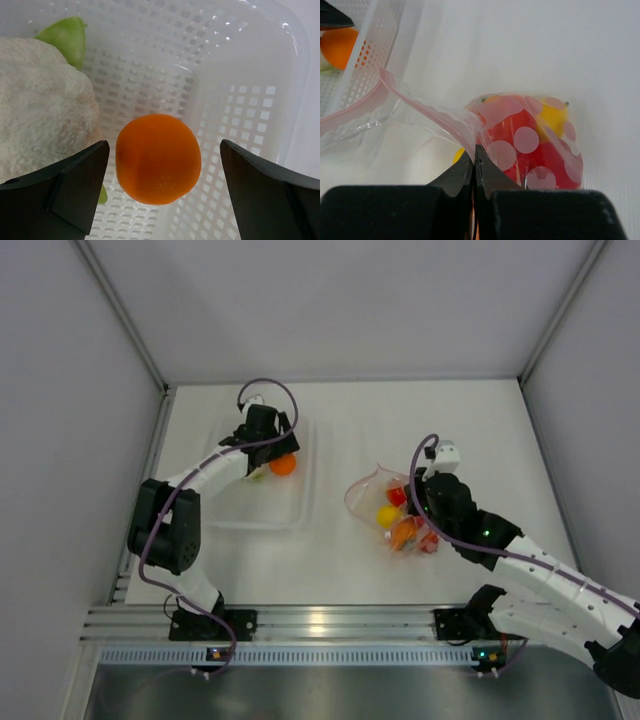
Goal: Open the zip-top bag and remove the fake food
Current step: Place the fake fruit in the bin, then pick up the fake fruit from the zipper food storage bag.
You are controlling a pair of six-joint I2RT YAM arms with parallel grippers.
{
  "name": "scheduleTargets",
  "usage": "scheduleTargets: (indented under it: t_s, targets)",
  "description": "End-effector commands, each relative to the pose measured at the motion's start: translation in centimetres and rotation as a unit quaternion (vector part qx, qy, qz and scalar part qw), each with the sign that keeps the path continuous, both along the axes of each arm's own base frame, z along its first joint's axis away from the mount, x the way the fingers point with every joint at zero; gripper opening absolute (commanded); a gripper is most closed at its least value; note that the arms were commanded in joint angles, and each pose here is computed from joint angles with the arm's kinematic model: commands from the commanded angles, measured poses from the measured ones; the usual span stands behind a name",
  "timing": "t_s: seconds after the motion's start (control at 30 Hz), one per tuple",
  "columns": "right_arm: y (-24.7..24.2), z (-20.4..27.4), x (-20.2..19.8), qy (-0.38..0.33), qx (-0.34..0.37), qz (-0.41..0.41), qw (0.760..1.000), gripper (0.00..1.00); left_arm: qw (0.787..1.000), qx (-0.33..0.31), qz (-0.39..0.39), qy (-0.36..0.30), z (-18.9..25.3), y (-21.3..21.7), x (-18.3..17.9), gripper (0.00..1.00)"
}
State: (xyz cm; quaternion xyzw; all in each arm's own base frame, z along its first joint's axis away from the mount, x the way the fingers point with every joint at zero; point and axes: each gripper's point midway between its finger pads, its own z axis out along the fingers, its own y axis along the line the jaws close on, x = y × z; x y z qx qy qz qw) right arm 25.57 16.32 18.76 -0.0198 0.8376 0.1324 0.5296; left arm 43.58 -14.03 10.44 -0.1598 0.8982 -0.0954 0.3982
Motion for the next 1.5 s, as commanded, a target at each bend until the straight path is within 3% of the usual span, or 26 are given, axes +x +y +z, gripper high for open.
scheduleTargets:
  t_s: [0.0, 0.17, 0.37, 0.67, 0.9, 1.17, 1.33, 1.47]
  targets:
    - [0.9, 2.9, -0.2, -0.017, 0.015, 0.024, 0.999, 0.0, 0.999, -0.026, -0.013, -0.038, 3.7, -0.7, 1.0, 0.98]
    - [1.3, 3.9, -0.2, -0.009, 0.008, 0.037, 0.999, 0.0, 0.996, -0.059, -0.031, -0.064, 6.8, -1.5, -0.1, 0.98]
    - [1.7, 6.0, 0.3, -0.01, 0.002, 0.034, 0.999, 0.0, 0.976, -0.143, -0.114, -0.119, 14.0, -4.8, -4.2, 0.98]
    - [3.8, 8.9, 1.1, -0.012, -0.025, 0.052, 0.998, 0.0, 0.912, -0.231, -0.279, -0.19, 23.7, -10.3, -13.3, 0.92]
    - [7.6, 9.0, 1.6, -0.01, 0.001, 0.073, 0.997, 0.0, 0.855, -0.231, -0.394, -0.246, 28.9, -16.3, -21.2, 0.79]
    - [9.4, 7.8, 2.1, -0.006, 0.017, 0.084, 0.996, 0.0, 0.861, -0.158, -0.434, -0.212, 22.1, -19.8, -22.2, 0.63]
    - [9.2, 6.8, 1.9, -0.001, 0.011, 0.085, 0.996, 0.0, 0.825, -0.177, -0.481, -0.238, 19.6, -22.3, -24.0, 0.54]
    - [8.7, 6.4, 1.9, 0.007, 0.008, 0.081, 0.997, 0.0, 0.822, -0.139, -0.501, -0.231, 16.2, -23.8, -24.7, 0.52]
